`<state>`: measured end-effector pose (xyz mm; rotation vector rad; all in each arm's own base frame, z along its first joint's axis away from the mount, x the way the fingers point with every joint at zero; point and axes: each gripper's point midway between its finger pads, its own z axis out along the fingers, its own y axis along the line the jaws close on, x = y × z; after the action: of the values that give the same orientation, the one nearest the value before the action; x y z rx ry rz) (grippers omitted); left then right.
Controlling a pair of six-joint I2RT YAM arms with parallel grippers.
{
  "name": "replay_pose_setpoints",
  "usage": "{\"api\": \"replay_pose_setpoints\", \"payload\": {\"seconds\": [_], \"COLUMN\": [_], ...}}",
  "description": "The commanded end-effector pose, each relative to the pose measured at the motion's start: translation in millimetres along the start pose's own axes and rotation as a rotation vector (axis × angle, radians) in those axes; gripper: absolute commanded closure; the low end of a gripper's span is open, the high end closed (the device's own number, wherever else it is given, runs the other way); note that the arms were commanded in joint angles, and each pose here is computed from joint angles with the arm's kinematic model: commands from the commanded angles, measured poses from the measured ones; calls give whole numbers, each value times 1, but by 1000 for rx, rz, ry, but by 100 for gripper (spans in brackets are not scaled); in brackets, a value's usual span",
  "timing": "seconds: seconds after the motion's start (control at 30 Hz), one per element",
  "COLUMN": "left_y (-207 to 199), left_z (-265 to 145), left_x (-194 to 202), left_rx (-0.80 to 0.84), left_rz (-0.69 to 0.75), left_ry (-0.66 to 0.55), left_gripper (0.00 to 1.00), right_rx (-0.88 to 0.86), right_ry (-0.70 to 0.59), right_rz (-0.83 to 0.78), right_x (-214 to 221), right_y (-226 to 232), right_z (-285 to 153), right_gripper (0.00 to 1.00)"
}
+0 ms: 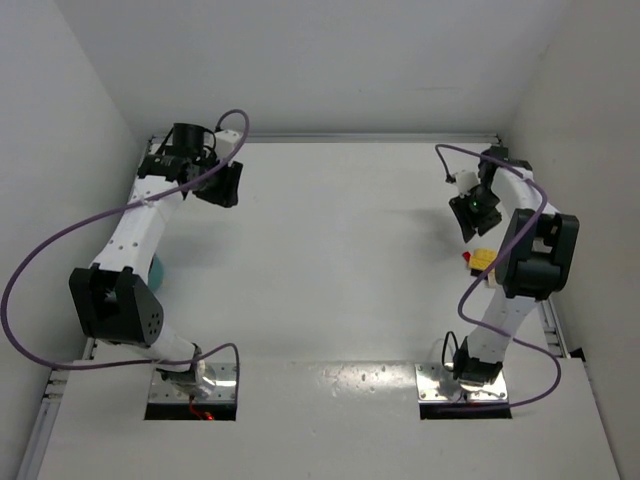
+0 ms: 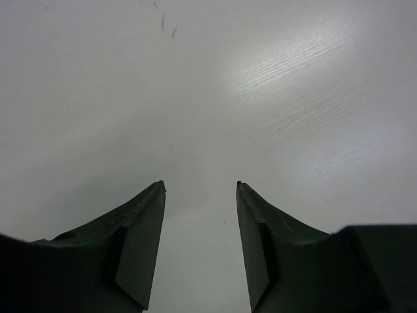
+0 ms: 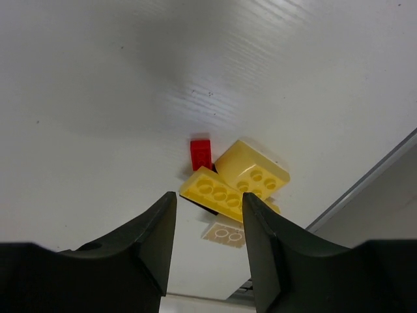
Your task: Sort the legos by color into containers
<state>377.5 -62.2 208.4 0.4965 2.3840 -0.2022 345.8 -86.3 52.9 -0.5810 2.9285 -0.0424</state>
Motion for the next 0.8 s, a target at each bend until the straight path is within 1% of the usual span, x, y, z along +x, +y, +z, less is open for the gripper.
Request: {"api": "replay_pose_setpoints", "payload": {"seconds": [0.0, 0.13, 0.2, 0.37, 0.5, 0.6, 0.77], "left_y": [-5, -12, -12, -9, -10, -11, -10], "left_z": [-5, 0, 0, 0, 5, 3, 3], "left_x": [-24, -24, -26, -25, -17, -15, -15], "left_rx": [14, 21, 20, -10, -5, -5, -14], "left_rz": [33, 27, 20, 17, 3, 3, 3], "left_ry": [-68, -57, -66, -58, -37, -36, -34], "left_gripper": [47, 47, 47, 47, 47, 47, 47], "right_rx": [-23, -49, -73, -95, -96, -98, -100], "right_ry": [-8, -14, 17, 44, 67, 69, 104], "right_rz": [-83, -106, -113, -135, -144, -144, -144], "right_x": [8, 5, 10, 4, 4, 0, 7], "right_y": [5, 8, 10, 5, 5, 7, 7], "right_z": [-8, -4, 1, 14, 21, 23, 30], "right_gripper": [54, 54, 54, 54, 54, 52, 52]}}
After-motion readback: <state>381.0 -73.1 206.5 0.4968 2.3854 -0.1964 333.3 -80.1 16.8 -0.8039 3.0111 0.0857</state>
